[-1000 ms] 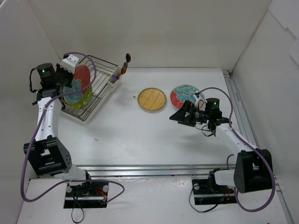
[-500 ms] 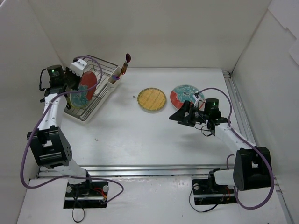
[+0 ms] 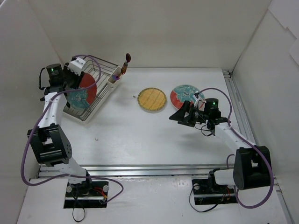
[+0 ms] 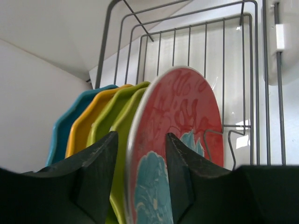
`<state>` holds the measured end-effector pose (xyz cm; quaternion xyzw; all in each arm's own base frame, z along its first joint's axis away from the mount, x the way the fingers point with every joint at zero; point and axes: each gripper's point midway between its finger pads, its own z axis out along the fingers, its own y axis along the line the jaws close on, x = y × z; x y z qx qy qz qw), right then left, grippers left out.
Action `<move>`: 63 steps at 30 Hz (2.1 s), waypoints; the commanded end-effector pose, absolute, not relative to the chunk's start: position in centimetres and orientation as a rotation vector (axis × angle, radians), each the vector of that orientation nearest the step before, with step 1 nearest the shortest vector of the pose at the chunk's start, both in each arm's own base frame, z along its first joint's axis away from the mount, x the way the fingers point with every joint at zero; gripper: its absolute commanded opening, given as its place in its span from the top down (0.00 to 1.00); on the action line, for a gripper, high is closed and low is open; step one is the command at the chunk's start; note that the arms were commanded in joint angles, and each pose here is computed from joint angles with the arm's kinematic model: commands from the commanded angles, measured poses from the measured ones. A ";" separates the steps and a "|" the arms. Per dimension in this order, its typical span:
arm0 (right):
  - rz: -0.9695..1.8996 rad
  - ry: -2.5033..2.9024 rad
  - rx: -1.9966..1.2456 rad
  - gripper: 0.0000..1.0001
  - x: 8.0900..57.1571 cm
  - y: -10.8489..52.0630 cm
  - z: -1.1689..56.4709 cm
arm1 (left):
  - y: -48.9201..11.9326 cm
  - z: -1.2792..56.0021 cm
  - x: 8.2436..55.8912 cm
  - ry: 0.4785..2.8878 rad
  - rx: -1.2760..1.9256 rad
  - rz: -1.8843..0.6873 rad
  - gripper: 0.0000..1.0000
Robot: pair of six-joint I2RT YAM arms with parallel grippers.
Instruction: Load the bowls into the dish rack
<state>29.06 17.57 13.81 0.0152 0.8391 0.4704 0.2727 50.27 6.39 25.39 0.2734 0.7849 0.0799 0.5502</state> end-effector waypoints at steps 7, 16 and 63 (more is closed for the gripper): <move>1.086 2.219 0.029 0.03 30.7 15.9 15.2 | 6.3 36.5 49.7 1.590 0.509 0.270 0.39; 0.791 2.203 0.419 0.04 33.7 8.7 12.9 | 1.7 45.2 44.3 1.462 0.190 -0.013 0.20; 0.887 1.985 0.799 1.00 44.1 2.2 8.7 | -17.3 27.3 30.1 1.867 0.027 -0.965 0.06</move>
